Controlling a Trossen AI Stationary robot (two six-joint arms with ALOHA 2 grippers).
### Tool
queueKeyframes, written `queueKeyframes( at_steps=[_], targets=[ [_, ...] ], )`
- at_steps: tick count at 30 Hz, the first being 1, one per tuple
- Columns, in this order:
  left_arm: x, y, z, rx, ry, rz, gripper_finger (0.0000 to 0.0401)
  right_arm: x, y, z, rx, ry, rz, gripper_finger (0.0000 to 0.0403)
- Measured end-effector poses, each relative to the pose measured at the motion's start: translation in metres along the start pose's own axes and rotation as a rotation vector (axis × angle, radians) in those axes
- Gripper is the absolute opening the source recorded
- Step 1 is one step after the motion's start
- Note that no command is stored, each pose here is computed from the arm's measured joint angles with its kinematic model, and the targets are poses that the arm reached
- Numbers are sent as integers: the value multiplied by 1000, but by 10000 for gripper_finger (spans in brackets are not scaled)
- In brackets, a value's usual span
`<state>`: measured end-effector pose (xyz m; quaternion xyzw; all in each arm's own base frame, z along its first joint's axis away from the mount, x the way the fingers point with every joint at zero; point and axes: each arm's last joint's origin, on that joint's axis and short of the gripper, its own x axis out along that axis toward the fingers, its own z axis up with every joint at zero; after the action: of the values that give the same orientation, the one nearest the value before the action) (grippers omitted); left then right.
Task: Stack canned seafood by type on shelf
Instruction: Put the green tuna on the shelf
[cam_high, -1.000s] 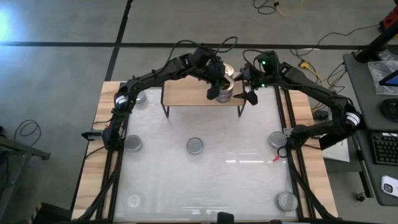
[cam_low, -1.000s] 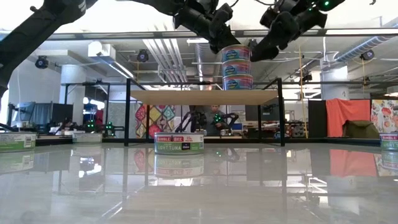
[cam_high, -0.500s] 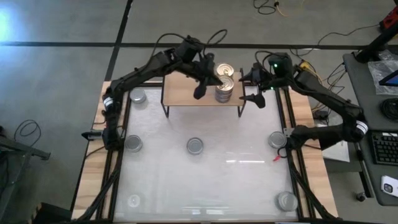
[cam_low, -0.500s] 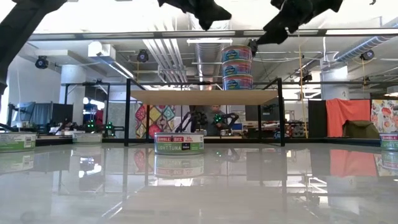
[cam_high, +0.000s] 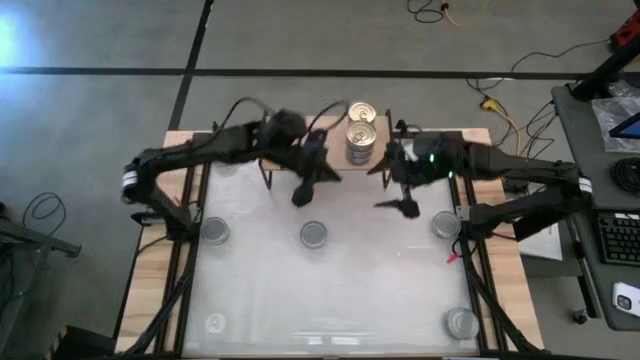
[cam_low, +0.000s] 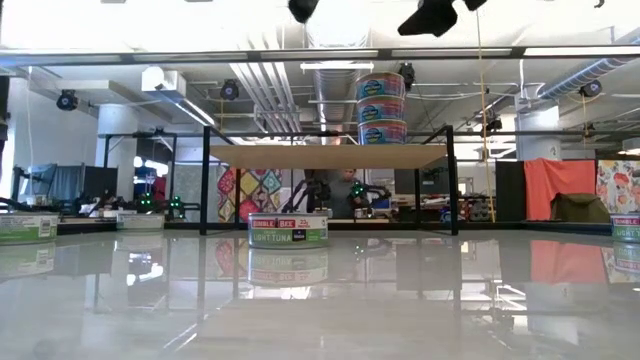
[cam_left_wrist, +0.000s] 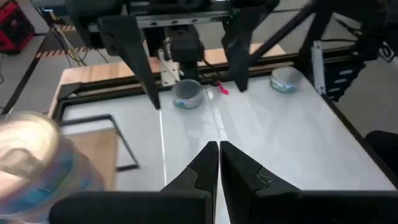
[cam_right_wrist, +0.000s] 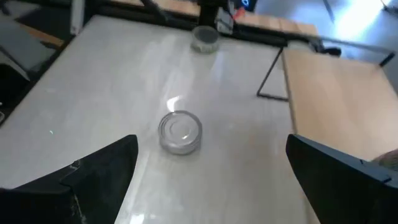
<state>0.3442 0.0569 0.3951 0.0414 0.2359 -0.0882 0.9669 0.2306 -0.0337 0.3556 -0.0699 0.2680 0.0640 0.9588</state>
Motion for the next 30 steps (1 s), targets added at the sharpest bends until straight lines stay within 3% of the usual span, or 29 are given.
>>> queueKeyframes(
  at_steps=[7, 15, 24, 30],
  targets=[
    [-19, -50, -49, 28, -28, -67, 1, 32, 54, 8, 98, 64, -36, 400],
    [-14, -81, -125, -105, 51, -135, 1, 91, 91, 5, 249, 100, -43, 400],
    [2, -103, -193, -129, 225, -188, 6, 176, 108, -34, 433, 255, -98, 400],
    [8, -104, -225, -137, 309, -142, 52, 220, 111, -64, 473, 328, -195, 400]
  ],
)
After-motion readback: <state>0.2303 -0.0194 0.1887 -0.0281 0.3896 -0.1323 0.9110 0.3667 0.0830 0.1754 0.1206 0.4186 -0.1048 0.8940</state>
